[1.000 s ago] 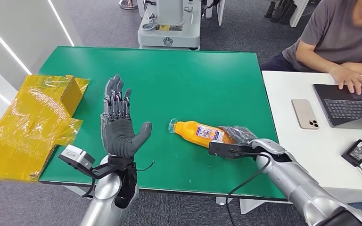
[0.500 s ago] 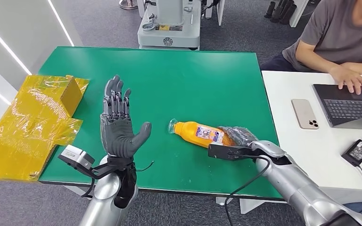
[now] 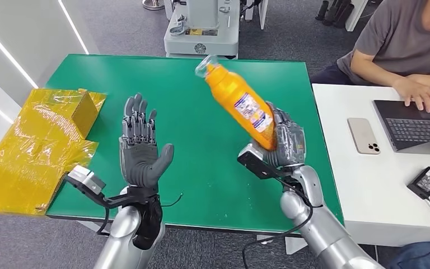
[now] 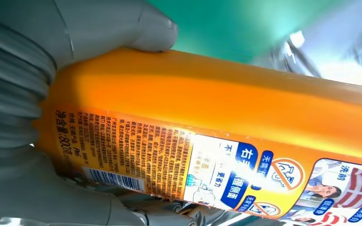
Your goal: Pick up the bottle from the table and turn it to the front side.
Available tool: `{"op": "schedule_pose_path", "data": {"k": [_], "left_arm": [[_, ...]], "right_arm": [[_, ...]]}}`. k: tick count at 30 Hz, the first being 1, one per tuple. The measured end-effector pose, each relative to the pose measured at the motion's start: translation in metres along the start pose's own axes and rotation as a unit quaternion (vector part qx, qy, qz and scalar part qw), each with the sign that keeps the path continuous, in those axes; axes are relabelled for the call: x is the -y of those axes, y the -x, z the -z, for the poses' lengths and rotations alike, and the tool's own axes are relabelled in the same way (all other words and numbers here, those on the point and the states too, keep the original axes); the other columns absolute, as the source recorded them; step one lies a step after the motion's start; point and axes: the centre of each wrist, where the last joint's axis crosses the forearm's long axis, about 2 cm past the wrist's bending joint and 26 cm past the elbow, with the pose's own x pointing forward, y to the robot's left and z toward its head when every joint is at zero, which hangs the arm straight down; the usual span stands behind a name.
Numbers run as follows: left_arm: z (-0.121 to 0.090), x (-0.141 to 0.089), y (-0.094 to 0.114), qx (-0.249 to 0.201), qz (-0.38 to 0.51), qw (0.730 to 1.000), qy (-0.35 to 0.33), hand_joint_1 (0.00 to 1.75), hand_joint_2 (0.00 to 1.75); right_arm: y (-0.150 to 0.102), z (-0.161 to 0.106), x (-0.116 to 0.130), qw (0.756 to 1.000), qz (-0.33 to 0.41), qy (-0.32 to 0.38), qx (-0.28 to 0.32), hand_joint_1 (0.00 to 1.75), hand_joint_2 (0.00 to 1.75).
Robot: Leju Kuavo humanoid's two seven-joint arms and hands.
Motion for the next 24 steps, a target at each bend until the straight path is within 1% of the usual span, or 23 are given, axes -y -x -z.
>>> {"op": "schedule_pose_path", "data": {"k": [2,6,11,16,20,24], "left_arm": [[-0.001,-0.001,0.001,-0.004,-0.01,1.0,-0.001,0.0,1.75],[-0.002,-0.002,0.001,-0.006,-0.014,1.0,0.0,0.0,1.75],[-0.003,-0.002,0.002,-0.008,-0.013,1.0,0.0,0.0,1.75],[-0.003,-0.002,0.003,-0.018,-0.023,1.0,0.005,0.0,1.75],[-0.001,-0.002,0.008,-0.046,-0.048,0.997,0.037,0.0,1.75],[-0.004,0.0,0.015,-0.069,-0.063,0.992,0.08,0.0,1.75]], "right_arm": [[-0.006,-0.009,-0.004,0.999,0.019,0.033,-0.001,1.75,1.75],[-0.018,-0.023,-0.011,0.997,0.045,0.056,0.019,1.75,1.75],[-0.025,-0.028,-0.011,0.995,0.06,0.078,0.025,1.75,1.75],[-0.034,-0.032,-0.01,0.99,0.066,0.104,0.064,1.75,1.75],[-0.041,-0.033,-0.013,0.989,0.08,0.1,0.075,1.75,1.75],[-0.051,-0.035,-0.02,0.989,0.094,0.065,0.093,1.75,1.75]]}}
